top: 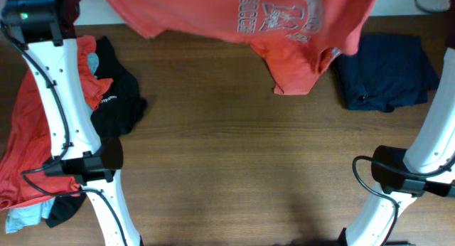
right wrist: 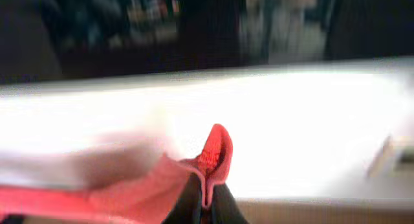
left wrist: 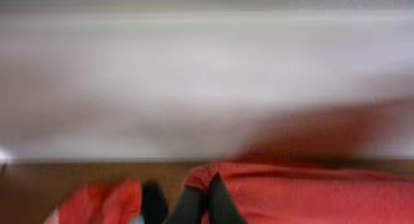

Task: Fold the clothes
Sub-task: 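Lift the shirt high with both grippers and shake it out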

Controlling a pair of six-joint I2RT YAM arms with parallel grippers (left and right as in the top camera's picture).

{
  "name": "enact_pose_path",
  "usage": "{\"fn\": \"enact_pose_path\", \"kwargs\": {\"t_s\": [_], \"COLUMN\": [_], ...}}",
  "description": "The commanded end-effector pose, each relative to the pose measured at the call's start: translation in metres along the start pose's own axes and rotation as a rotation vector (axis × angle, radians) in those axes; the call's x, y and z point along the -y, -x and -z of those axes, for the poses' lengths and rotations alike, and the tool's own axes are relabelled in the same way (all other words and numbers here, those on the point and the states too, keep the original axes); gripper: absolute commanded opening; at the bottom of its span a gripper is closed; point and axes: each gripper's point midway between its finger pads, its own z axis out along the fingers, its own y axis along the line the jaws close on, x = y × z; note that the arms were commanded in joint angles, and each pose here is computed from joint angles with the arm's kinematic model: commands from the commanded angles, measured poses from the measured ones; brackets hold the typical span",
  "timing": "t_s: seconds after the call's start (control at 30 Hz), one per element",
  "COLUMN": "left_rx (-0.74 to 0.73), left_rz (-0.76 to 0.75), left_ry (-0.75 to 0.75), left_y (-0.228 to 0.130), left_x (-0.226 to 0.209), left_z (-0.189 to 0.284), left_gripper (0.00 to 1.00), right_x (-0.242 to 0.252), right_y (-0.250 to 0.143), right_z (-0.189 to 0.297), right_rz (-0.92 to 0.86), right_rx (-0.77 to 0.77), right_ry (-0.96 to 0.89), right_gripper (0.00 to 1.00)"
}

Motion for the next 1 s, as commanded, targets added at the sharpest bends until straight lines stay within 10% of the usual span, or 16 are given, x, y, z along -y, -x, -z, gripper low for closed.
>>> {"fn": "enact_pose_path", "kwargs": {"t_s": [0.0,0.53,0.97], "left_rx": [-0.087,-0.468,-0.266], "left_rz": [0.003,0.018,-0.003], "left_ry": [0.033,0.009,0.023], "left_y": [-0.021,-0.109,-0.054], "left_x": [-0.017,-0.009,-0.004], "left_z": [0.009,0.039,0.107], "left_gripper": [0.00,0.00,0.00], "right_x": [-0.001,-0.006,-0.007], "right_y": [-0.019,-0.091,-0.040], "right_z": [0.011,0.060,0.124], "right_rz": [-0.035,0.006,0.072], "right_rx": [-0.086,-0.410,-0.226], "right_ry": [-0.007,-0.030,-0.117], "right_gripper": [0.04,0.04,0.04]}}
